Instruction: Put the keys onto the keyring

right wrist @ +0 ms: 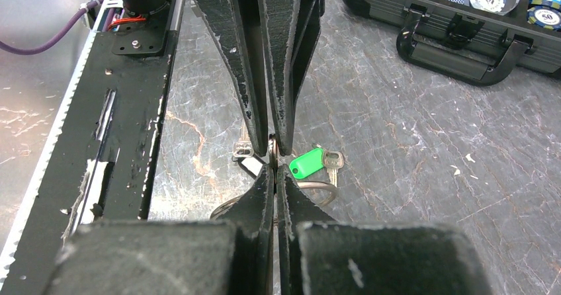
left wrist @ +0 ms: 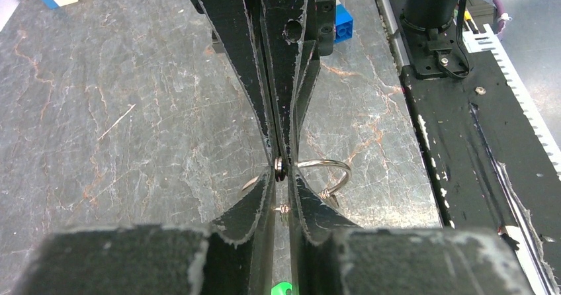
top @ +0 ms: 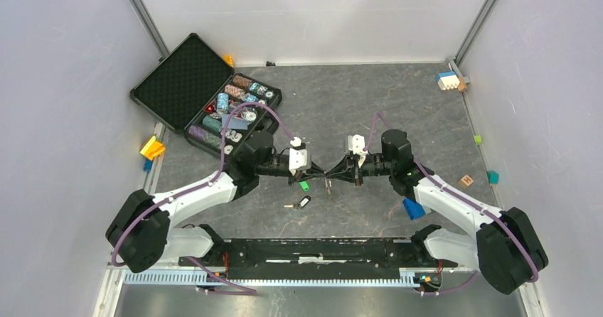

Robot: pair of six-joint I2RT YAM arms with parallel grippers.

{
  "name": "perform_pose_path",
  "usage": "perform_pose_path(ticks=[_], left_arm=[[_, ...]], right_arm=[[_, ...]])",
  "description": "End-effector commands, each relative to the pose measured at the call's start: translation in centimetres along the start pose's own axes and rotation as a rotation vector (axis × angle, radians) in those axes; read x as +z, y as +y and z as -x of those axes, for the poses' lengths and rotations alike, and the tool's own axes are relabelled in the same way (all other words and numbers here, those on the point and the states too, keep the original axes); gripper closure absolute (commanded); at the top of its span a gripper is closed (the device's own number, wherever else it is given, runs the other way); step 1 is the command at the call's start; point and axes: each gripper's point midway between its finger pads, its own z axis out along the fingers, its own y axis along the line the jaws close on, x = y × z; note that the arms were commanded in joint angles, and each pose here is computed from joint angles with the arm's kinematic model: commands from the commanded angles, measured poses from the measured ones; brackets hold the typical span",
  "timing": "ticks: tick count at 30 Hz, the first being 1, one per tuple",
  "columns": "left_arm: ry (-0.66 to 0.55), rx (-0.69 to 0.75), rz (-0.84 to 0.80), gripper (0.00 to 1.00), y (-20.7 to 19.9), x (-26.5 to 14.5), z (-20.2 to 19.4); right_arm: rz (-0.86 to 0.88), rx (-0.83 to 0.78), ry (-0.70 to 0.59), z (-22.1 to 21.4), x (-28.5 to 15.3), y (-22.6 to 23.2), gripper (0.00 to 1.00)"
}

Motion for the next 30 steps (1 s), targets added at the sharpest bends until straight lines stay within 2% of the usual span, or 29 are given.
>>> perform_pose_path(ticks=[1,13,18,21,25,28,30], left_arm=[[-0.023,0.037,-0.03,0.83,0.2,0.3,1.2],[-0.029,0.026,-0.04,0.98,0.2,0.4,1.5],[-0.039,-0.017,-0.028,0.98,0.1,0.4,1.4],[-0.035,-0.048,0.023,0.98,0.6,0.1,1.6],[-0.005,-0.062,0.069,0.98,1.3,-0.7,1.8],[0.041,-0.102,0.116,0.98,2.3,-1.4,1.8],[0.065,-0.124,0.144,0.98,3.1,-2.1,1.9]], right_arm=[[-0.015,-0.061,-0.038,1.9,0.0,-0.6,1.0],[-0.016,-0.058,-0.037,1.9,0.0,-0.6,1.0],[-0.017,-0.055,-0.031,1.8,0.0,-0.7,1.0],[-0.022,-0.063,-0.013,1.6,-0.1,-1.0,0.85],[-0.047,-0.076,0.008,1.4,-0.4,-1.5,0.58],[-0.074,-0.099,0.018,1.7,-0.9,-2.0,0.47],[-0.093,-0.115,0.021,2.1,-1.2,-2.4,0.43]])
